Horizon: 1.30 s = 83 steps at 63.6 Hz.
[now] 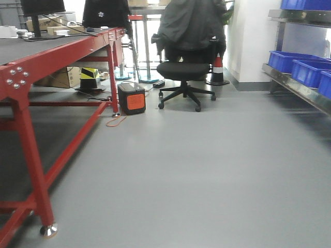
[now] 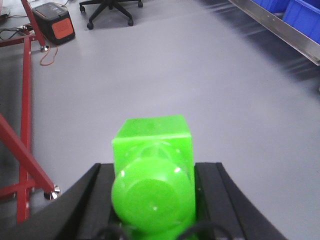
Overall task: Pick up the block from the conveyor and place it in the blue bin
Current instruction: 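Drive toward the steel shelf rack of blue bins holding both blocks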
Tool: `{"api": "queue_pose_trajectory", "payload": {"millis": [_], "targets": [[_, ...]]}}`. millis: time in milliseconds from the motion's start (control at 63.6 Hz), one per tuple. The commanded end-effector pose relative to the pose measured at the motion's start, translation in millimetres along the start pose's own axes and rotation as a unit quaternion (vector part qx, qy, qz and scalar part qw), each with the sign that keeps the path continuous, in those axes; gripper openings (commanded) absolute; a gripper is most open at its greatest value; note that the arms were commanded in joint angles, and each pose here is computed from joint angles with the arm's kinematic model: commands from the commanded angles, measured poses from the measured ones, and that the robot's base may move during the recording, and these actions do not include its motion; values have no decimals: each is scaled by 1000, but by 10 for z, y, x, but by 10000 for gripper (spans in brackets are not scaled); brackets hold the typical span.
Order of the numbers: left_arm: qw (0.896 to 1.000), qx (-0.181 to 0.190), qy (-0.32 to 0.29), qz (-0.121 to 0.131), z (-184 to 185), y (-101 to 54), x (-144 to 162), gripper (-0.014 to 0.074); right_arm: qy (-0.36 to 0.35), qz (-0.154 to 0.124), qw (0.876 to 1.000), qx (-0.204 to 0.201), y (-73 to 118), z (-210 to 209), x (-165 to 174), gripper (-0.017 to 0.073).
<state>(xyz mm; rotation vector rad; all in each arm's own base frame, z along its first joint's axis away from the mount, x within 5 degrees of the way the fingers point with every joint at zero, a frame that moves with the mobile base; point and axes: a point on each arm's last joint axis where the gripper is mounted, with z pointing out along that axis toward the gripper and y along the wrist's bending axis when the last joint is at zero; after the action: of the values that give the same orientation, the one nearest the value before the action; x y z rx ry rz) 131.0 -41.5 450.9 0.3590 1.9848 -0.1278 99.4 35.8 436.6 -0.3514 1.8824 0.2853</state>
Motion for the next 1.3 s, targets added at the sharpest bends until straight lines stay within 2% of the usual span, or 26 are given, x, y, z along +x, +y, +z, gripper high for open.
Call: {"api": "queue_pose_trajectory", "payload": {"millis": [0, 1289], "targets": [[1000, 5, -12, -7, -16, -11, -16, -111, -13, 0, 1000, 7, -7, -26, -34, -162], [1000, 4, -20, -6, -16, -9, -30, -111, -13, 0, 1000, 7, -7, -26, -34, -162]]}}
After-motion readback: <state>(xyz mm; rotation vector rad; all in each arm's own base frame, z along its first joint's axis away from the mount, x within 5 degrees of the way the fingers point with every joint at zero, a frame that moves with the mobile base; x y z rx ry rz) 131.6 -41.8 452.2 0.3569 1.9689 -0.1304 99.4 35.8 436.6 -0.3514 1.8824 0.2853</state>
